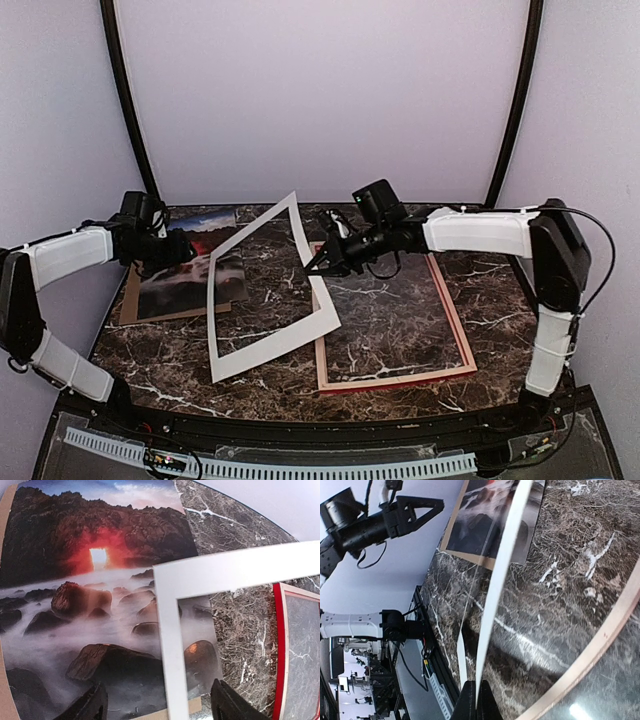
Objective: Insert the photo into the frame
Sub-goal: Pass from the left arm to the right, then place the mat board on the glass panel.
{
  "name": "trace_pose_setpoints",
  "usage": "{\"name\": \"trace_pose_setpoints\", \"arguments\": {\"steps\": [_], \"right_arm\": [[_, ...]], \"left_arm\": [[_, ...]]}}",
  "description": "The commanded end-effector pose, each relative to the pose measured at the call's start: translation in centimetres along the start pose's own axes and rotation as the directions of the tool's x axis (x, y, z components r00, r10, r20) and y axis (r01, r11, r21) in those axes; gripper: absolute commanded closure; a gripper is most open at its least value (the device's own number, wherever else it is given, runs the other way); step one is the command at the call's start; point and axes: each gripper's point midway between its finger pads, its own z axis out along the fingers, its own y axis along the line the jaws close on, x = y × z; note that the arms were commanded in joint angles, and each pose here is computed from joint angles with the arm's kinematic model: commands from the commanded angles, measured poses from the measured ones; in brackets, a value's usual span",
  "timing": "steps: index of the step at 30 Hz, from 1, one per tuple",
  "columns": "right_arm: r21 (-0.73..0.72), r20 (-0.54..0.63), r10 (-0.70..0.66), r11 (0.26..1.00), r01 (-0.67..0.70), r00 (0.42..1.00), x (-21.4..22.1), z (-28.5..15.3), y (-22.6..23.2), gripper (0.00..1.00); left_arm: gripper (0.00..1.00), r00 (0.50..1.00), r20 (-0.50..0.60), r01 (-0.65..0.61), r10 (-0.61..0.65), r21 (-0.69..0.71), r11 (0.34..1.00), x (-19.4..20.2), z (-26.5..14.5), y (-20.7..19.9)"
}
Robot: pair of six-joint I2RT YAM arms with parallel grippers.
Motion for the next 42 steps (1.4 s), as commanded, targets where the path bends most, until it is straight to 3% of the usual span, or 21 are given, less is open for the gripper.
{"name": "trace_pose_setpoints", "arguments": {"steps": [1,13,18,21,24,33,42], "right_arm": [[0.075,-0.027,-0.066,0.995,0.068,0.997,3.8,-5.0,0.7,1.00],[0.371,0.094,0.090,0.921,-0.119,0.991,12.3,-18.8,-4.4,1.00],[0.516,0.145,0.151,0.832,-0.205,0.978,14.1,-22.4,-8.1,1.00],[0.640,0.145,0.164,0.737,-0.219,0.976,14.7,-24.1,-10.5,1.00],[0.685,0.142,0.164,0.696,-0.217,0.976,14.5,-25.0,-11.6,1.00],[0.730,0.056,0.186,0.662,-0.168,0.981,14.1,-24.1,-14.4,1.00],[0.709,0.064,0.184,0.683,-0.174,0.981,12.9,-22.6,-15.7,1.00]], "left_arm": [[0.24,0.998,0.046,-0.037,0.035,0.030,0.999,-1.1,-2.4,-1.3],[0.16,0.993,0.081,-0.091,0.084,0.087,0.992,-0.6,-4.3,-3.1],[0.16,0.992,0.085,-0.099,0.089,0.112,0.989,-0.5,-4.6,-3.7],[0.16,0.992,0.085,-0.101,0.091,0.125,0.987,-0.5,-4.7,-4.0],[0.15,0.992,0.085,-0.102,0.091,0.133,0.986,-0.4,-4.7,-4.1],[0.15,0.993,0.081,-0.102,0.091,0.138,0.985,-0.2,-4.7,-4.2],[0.15,0.993,0.074,-0.098,0.088,0.137,0.986,-0.1,-4.5,-4.2]]}}
